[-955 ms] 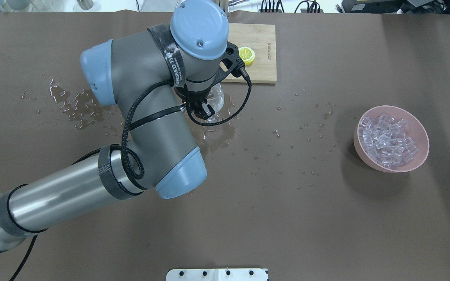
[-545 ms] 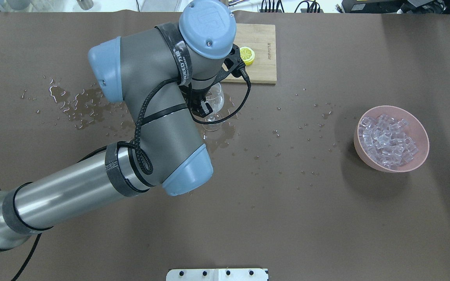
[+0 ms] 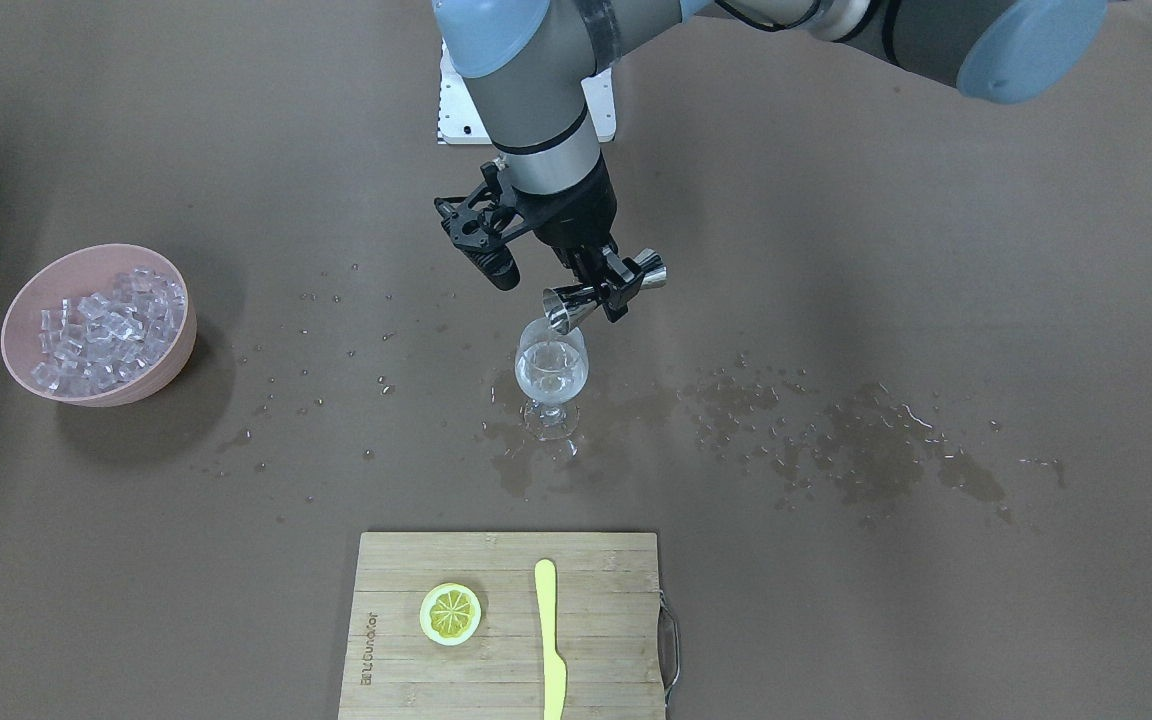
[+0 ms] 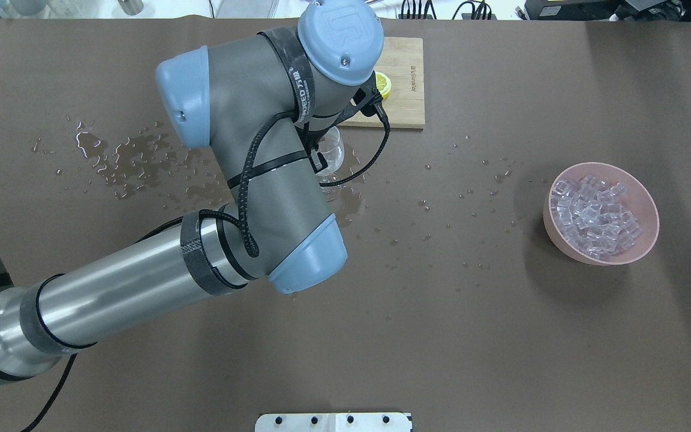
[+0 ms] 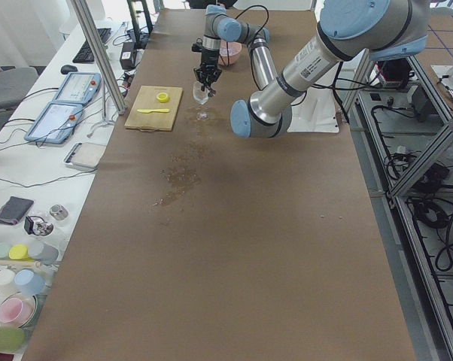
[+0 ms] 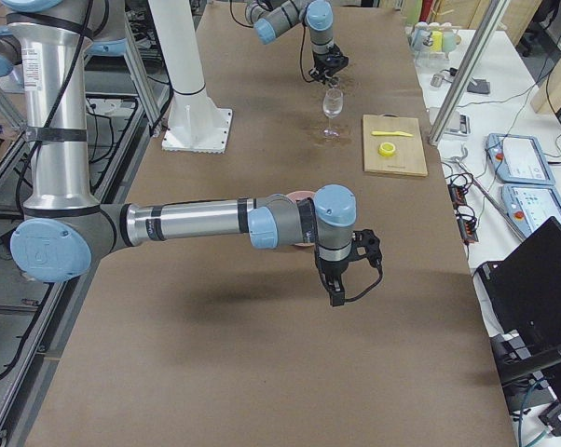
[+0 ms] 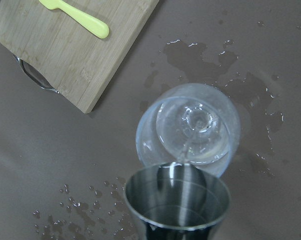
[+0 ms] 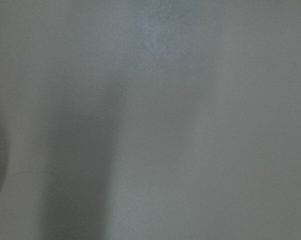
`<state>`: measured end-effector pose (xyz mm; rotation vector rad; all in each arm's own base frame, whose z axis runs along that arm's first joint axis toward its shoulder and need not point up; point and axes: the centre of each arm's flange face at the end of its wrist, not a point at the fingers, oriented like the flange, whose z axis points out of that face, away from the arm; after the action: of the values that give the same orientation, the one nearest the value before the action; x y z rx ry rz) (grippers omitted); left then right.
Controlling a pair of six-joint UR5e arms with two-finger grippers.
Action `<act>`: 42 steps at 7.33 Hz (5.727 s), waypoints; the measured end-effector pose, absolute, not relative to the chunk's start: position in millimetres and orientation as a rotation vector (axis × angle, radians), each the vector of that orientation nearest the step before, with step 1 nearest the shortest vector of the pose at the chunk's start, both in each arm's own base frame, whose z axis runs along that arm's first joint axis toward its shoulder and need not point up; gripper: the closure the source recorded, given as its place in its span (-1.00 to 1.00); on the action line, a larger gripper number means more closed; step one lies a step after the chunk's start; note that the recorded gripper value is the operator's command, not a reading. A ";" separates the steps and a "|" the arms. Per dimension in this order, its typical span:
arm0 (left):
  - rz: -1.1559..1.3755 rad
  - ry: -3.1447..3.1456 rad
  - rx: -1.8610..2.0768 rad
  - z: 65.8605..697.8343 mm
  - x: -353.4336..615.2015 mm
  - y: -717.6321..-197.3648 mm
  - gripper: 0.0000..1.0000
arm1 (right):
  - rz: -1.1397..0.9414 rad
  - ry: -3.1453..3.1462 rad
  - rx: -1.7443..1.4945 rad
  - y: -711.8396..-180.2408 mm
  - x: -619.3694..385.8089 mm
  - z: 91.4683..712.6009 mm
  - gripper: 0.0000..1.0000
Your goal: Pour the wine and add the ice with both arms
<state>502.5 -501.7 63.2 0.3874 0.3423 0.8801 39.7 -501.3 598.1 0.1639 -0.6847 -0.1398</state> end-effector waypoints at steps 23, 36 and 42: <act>0.122 0.888 0.671 263.4 288.0 -507.4 1.00 | -0.139 -0.695 0.161 -500.1 39.5 599.2 -1.00; -0.733 0.392 0.965 612.7 257.3 -489.7 1.00 | -0.138 -0.695 0.160 -498.9 39.7 599.7 -1.00; -0.711 0.427 0.984 614.8 267.0 -496.8 -0.96 | -0.140 -0.694 0.162 -501.1 39.5 598.8 -1.00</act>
<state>267.0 -496.8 614.8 0.9837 0.4273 -0.7111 39.5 -501.1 598.8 0.1625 -0.6938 -0.1398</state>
